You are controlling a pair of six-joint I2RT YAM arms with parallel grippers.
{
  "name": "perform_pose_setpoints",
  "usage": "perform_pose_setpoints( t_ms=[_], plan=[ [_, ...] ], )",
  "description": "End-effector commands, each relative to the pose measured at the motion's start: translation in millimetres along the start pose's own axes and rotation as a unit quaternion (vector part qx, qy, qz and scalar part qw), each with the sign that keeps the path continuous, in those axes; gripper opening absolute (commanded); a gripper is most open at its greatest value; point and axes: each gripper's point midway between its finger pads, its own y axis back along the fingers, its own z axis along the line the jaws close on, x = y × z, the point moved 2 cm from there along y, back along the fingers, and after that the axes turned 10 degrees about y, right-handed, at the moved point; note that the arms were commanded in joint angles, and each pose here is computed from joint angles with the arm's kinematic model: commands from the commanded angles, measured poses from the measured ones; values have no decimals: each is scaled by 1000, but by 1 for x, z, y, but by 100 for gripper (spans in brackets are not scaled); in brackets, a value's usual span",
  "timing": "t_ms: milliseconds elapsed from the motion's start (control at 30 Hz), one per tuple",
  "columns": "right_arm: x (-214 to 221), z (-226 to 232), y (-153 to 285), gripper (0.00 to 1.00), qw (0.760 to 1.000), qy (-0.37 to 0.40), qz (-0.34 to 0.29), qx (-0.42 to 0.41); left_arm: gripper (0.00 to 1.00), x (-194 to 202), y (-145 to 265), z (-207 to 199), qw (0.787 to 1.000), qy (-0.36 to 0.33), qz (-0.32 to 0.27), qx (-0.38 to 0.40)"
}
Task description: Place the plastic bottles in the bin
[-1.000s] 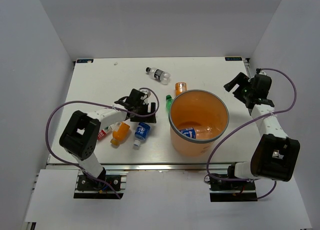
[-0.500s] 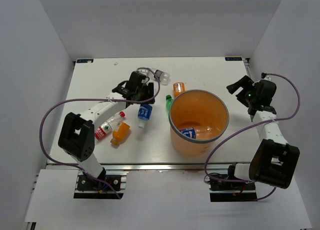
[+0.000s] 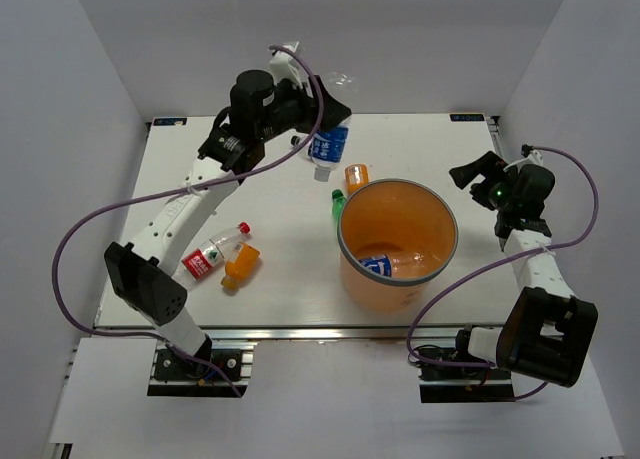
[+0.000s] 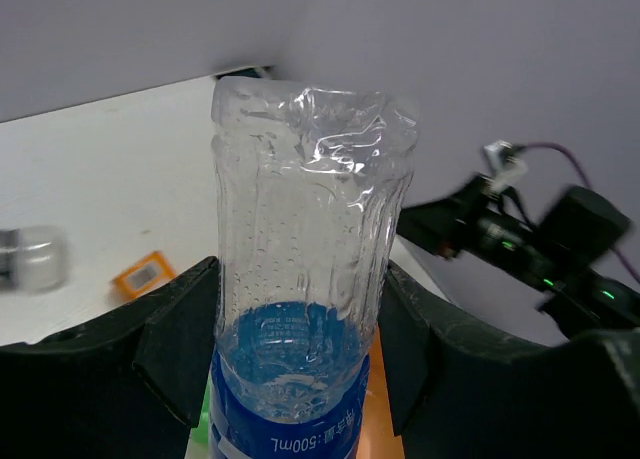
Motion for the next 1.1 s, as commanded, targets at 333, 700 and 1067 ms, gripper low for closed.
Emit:
perform_pose_setpoints(
  t_ms=[333,700,1067],
  plan=[
    [-8,16,0,90,998,18,-14,-57,50,97,12,-134,963,-27,144,225],
    [-8,15,3,89,998,28,-19,-51,98,129,23,-104,975,-33,171,140],
    [-4,7,-1,89,999,33,-10,-35,98,60,77,57,974,-26,7,-226]
  ],
)
